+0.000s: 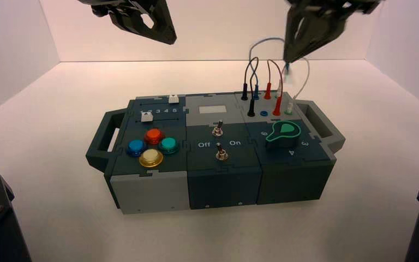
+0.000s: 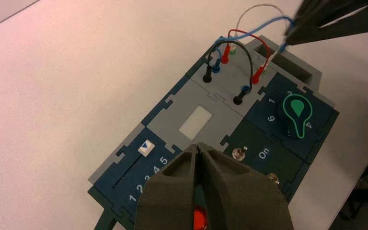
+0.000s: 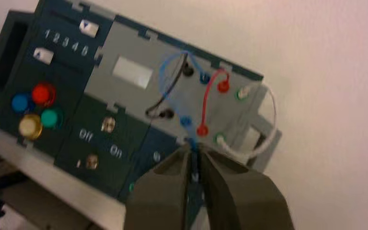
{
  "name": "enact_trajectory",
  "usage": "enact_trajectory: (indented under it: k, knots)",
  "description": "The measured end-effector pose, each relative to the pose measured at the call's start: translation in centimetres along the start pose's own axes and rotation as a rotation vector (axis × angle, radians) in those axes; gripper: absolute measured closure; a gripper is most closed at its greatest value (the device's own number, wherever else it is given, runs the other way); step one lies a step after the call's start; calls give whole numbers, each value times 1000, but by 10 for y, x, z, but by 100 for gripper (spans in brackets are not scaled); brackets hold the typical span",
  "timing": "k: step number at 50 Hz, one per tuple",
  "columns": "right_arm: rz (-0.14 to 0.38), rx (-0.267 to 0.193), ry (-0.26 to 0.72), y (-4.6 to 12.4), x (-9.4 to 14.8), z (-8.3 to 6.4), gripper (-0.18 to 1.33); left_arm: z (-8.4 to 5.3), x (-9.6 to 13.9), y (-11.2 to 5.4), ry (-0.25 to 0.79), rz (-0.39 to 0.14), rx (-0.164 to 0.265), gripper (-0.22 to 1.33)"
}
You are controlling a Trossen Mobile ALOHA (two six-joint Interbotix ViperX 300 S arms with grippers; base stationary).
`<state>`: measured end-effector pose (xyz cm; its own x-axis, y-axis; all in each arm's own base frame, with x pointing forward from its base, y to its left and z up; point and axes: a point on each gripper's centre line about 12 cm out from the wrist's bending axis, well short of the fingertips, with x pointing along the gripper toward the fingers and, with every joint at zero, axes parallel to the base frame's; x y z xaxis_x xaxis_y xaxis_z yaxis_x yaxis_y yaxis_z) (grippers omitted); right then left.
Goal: Pull the blue wire.
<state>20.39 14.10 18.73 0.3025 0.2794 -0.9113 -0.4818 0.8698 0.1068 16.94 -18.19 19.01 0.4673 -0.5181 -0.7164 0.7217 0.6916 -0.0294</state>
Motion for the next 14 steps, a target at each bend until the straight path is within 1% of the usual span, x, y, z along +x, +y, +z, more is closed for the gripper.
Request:
enact_trajectory:
  k: [1,2,3,4,5,14]
  knots:
    - [0,0,3,0,-2,-1,89,0,0,0,0,0,-1,127]
    - [2,1,11,0,-5,-3,65,0,0,0,0,0,-1,127]
    - [3,-2,10,1,-5,-3,63,0,0,0,0,0,0,127]
    - [2,0,14,0,-7,-4,53,0,0,0,0,0,-1,127]
    - [4,2,17,1,-9,-5,47,0,0,0,-3,0,2,127]
    - [9,-2,-27,2,-24,-6,46,0,0,0,-3,0,8,127]
